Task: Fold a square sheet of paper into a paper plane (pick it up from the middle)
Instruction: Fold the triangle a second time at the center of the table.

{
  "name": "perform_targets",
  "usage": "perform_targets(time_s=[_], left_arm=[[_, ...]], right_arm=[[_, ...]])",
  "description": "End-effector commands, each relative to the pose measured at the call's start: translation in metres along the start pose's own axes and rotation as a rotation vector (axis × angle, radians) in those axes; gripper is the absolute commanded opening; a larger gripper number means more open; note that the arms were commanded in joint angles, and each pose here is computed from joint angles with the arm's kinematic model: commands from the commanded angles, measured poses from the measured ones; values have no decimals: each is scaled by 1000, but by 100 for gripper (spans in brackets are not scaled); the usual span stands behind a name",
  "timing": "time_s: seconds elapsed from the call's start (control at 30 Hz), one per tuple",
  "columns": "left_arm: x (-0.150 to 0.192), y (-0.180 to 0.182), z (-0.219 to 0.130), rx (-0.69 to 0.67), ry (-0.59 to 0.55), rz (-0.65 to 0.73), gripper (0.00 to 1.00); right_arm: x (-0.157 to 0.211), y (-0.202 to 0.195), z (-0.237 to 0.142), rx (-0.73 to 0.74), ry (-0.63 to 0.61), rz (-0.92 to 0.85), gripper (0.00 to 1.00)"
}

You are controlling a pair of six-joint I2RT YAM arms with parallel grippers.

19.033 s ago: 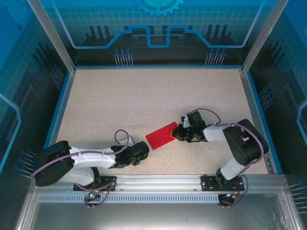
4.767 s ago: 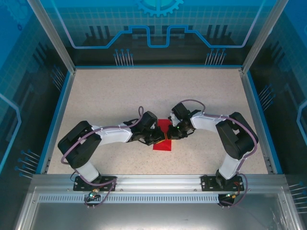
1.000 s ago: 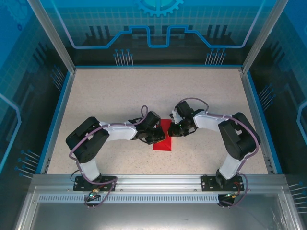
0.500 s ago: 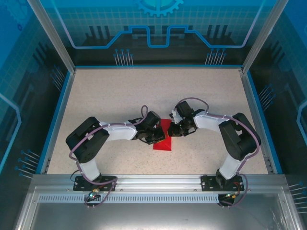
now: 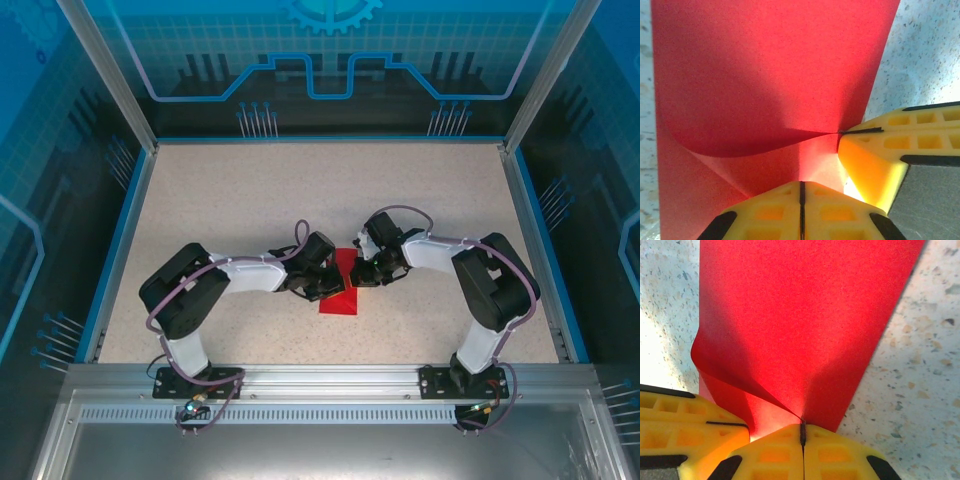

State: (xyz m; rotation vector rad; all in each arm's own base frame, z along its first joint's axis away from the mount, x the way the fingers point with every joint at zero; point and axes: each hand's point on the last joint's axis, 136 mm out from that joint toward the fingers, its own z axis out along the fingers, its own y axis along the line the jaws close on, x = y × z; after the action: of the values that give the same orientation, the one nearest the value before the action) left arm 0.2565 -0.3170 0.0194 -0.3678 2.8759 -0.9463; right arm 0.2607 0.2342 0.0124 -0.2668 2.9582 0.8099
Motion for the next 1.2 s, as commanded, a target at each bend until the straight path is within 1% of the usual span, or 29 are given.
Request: perform_targets(time_s=[0.0,0.33,0.67,0.77,0.9,0.97,1.03,1.17], left_arm=[[2,-1,3,-9,22,16,9],[4,10,7,-46,29,-1,9],[12,34,15,-111,53,-43,8],[16,42,16,-136,60,-53,9],[19,53,15,-167,66,-66,8],[20,55,15,-171,66,-69,8],[21,56,15,-172,67,-71,8],[21,57,16,-176,66,-71,8]], right_arm=[[-1,-8,2,30,5,15,6],[0,-10,4,35,12,20,6],[-1,-7,-1,33,6,23,6],[-5,0,-12,27,-17,21,10],[-14,7,-42,56,-102,14,19],[-15,6,-55,83,-141,22,22],[-11,7,-62,84,-153,24,22],[6,12,-57,66,-112,13,14]])
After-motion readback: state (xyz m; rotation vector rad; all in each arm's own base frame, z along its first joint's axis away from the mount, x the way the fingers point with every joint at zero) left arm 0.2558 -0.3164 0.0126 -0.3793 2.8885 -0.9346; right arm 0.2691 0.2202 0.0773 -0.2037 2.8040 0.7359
